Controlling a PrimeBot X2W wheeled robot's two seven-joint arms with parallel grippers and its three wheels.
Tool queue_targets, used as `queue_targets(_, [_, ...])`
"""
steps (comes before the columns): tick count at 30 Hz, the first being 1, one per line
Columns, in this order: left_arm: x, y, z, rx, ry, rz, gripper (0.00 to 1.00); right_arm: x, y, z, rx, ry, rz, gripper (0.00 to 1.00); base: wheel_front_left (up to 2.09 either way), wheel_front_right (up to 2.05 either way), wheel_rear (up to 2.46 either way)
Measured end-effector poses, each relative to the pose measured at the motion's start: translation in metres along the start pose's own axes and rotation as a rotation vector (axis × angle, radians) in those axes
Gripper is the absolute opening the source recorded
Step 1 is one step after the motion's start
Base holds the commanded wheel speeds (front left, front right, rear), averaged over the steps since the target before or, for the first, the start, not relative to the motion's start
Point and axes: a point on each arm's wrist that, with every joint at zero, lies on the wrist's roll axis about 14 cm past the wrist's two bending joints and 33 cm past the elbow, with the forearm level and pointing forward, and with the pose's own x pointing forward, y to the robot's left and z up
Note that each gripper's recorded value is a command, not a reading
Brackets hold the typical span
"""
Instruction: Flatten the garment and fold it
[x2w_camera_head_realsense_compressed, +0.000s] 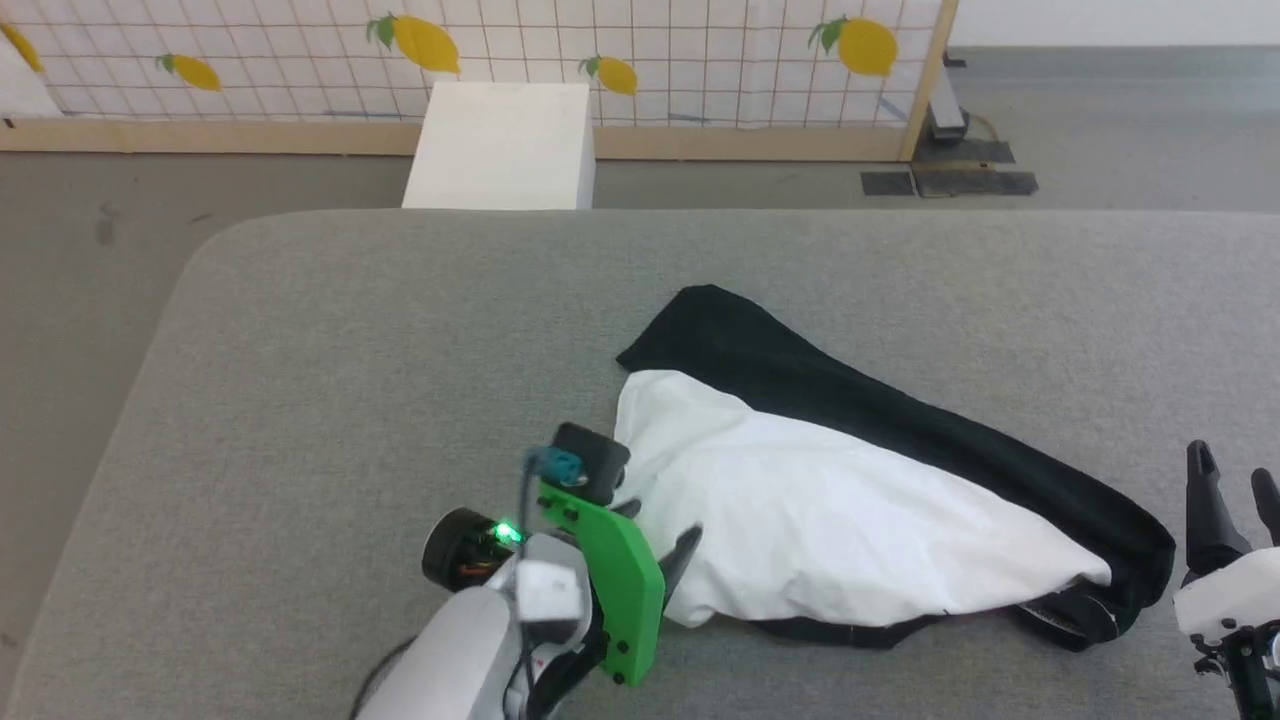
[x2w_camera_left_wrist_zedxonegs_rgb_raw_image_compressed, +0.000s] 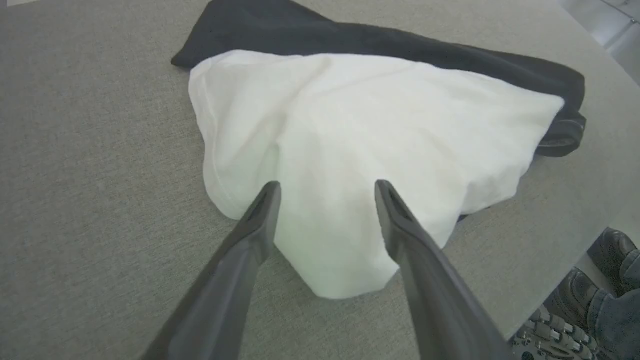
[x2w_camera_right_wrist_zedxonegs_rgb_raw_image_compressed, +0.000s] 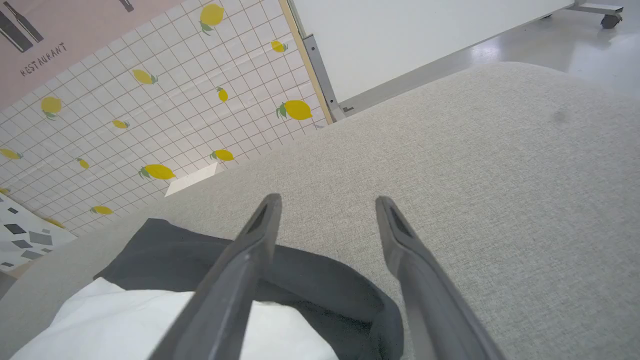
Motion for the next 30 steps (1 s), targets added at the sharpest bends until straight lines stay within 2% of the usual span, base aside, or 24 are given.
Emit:
queue_targets(5, [0.010, 0.009, -0.020, 0.069, 0.190, 0.013, 1.00, 0.000, -0.003, -0.008, 0.006, 0.022, -0.008, 1.00, 0.00, 0.00, 0.00])
queue_targets(10, [0.021, -0.005, -0.046, 0.068, 0.311, -0.047, 1.00, 0.000, -0.012, -0.015, 0.001, 0.039, -0.035, 1.00, 0.00, 0.00, 0.00])
queue_targets(11, [0.023, -0.006, -0.048, 0.064, 0.318, -0.052, 0.85, 0.000, -0.013, -0.016, 0.000, 0.043, -0.038, 1.00, 0.00, 0.00, 0.00])
queue_targets(12, [0.025, -0.006, -0.049, 0.067, 0.317, -0.057, 0.21, 0.000, -0.014, -0.017, -0.001, 0.046, -0.042, 1.00, 0.00, 0.00, 0.00])
queue_targets(13, [0.028, -0.007, -0.046, 0.068, 0.299, -0.062, 0.00, 0.000, -0.016, -0.018, -0.001, 0.049, -0.047, 1.00, 0.00, 0.00, 0.00])
queue_targets(18, [0.037, -0.008, -0.030, 0.058, 0.220, -0.085, 0.00, 0.002, -0.018, -0.023, -0.005, 0.059, -0.056, 1.00, 0.00, 0.00, 0.00])
queue_targets(21, [0.040, -0.007, 0.006, 0.065, 0.093, -0.087, 0.00, 0.004, -0.014, -0.028, -0.006, 0.072, -0.045, 1.00, 0.00, 0.00, 0.00])
queue_targets(27, [0.046, 0.011, 0.112, 0.194, -0.173, -0.042, 0.00, 0.012, 0.012, -0.022, 0.000, 0.051, 0.028, 1.00, 0.00, 0.00, 0.00])
queue_targets(30, [0.052, 0.017, 0.166, 0.271, -0.297, -0.010, 0.00, 0.012, 0.013, -0.015, 0.005, 0.027, 0.033, 1.00, 0.00, 0.00, 0.00])
